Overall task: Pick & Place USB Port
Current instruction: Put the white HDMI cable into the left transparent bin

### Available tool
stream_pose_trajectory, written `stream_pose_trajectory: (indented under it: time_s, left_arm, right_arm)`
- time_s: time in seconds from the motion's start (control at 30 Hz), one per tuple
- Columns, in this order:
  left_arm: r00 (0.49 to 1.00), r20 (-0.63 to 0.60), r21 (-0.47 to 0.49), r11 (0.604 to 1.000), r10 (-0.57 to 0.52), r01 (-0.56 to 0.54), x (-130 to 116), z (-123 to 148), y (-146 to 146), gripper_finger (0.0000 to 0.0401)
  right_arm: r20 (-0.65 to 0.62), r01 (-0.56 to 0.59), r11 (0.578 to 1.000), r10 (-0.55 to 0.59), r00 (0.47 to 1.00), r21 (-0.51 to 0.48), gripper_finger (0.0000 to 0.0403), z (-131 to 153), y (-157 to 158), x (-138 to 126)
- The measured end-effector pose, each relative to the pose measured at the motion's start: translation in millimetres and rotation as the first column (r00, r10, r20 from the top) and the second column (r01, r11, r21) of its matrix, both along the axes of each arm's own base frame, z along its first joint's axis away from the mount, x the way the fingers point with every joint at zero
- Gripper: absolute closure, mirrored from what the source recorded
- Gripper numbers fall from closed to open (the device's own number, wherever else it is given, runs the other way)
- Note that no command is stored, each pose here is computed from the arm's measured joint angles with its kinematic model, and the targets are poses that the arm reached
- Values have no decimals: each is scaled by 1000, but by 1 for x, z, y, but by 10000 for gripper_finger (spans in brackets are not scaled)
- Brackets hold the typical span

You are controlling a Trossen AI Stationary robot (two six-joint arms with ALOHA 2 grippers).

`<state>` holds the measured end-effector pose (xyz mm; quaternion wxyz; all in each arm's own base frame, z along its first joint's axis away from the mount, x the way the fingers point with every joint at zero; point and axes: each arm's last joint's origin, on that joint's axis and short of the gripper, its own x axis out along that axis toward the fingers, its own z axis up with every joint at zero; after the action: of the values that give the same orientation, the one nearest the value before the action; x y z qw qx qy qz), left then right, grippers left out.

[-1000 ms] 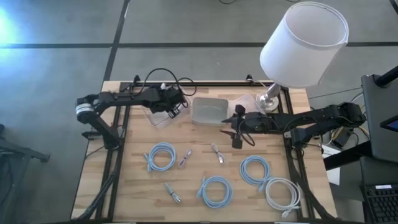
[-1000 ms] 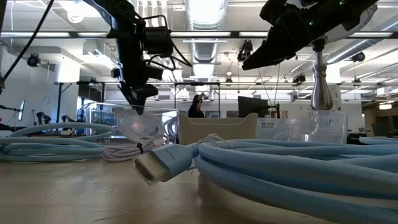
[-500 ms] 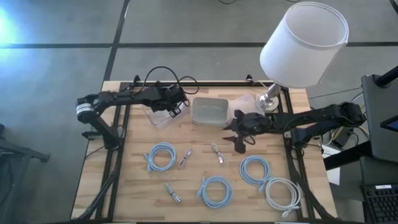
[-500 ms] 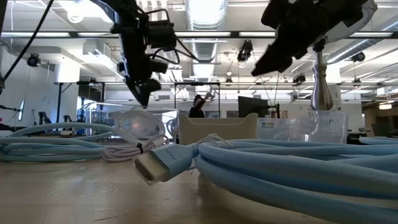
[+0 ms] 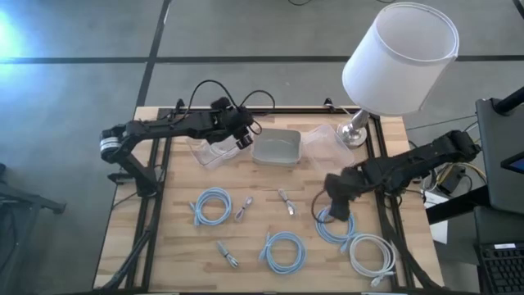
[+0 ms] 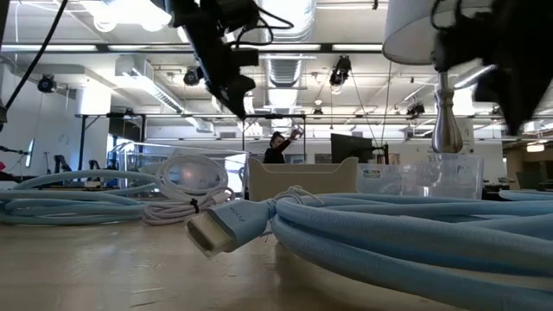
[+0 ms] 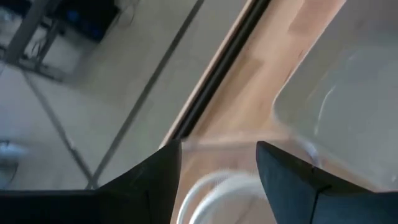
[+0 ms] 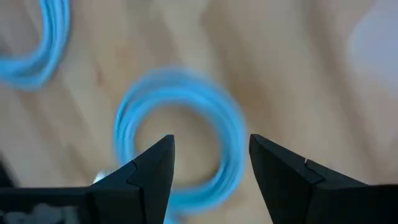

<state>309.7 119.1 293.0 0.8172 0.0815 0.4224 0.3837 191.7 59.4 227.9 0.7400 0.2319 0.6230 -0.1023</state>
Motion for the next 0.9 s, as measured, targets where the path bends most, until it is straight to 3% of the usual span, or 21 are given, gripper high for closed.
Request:
stream_pose_trajectory:
  time_s: [0.2, 0.33, 0.63, 0.9]
  left_arm:
    - [997, 50, 34, 998, -53, 51, 6, 5, 2, 190]
    - [997, 53, 35, 998, -53, 51, 6, 6, 2, 190]
    - [997, 52, 35, 998, -53, 51, 6, 6, 2, 190]
    - [997, 53, 35, 998, -53, 51, 6, 6, 2, 190]
  right_arm:
    - [-187, 45, 980, -8, 982, 196, 197, -14, 20, -18]
    - [-288, 110, 959, -31, 957, 261, 197, -19, 33, -27]
    - [-408, 176, 953, -64, 911, 245, 197, -26, 62, -50]
    - [-451, 207, 955, -93, 888, 212, 198, -60, 66, -69]
